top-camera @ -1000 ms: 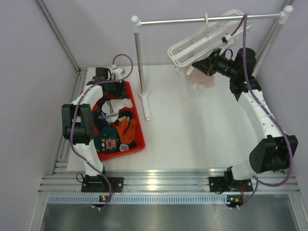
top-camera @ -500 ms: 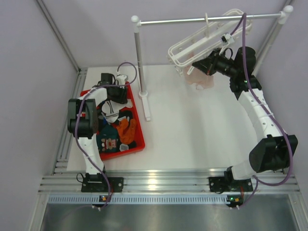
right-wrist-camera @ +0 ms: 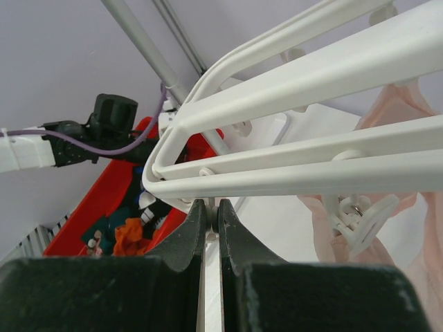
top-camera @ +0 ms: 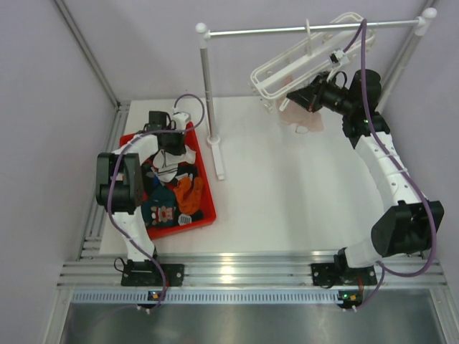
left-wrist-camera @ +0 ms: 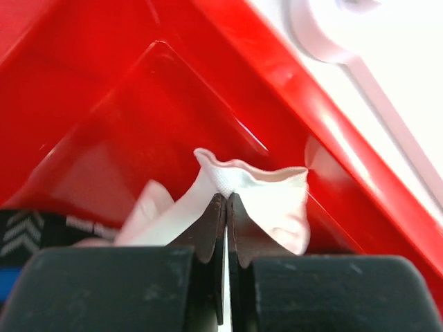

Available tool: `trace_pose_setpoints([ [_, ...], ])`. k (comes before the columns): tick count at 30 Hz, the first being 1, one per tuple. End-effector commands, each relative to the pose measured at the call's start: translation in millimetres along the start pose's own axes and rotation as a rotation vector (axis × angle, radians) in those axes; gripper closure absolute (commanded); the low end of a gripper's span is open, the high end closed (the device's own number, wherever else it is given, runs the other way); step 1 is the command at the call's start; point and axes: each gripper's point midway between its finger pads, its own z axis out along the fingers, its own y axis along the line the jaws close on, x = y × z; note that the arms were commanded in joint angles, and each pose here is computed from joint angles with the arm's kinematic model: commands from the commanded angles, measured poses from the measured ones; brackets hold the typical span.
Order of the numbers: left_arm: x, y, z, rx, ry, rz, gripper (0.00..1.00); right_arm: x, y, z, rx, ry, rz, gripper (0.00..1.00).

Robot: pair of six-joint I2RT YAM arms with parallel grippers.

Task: Clip the socks to the hanger
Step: Pick up the sock from the bin, then clamp the sock onto the hanger.

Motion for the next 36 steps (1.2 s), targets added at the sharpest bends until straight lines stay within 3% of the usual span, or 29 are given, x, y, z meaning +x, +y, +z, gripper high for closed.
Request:
trace_pose_setpoints([
  [1, -55, -18, -58, 0.013, -0.178, 0.109, 1.0, -18, 7, -7, 0.004, -0.034, -0.039, 1.0],
  [9, -78, -45, -124, 0.035, -0.352, 0.279, 1.0, -19, 11, -8, -0.012, -0.047, -0.038, 1.0],
  [18, -124, -129, -212, 0.221, -0.659, 0.487, 1.0, -28, 23, -11, -0.05, -0.072, -0.04, 1.0],
  [30, -178, -271, -227, 0.524, -0.744, 0.518, 1.0, -32, 30, -13, -0.073, -0.089, -0.016, 1.0],
  [36, -179, -337, -206, 0.672, -0.701, 0.493, 1.0, -33, 34, -14, -0.083, -0.084, 0.003, 1.0],
])
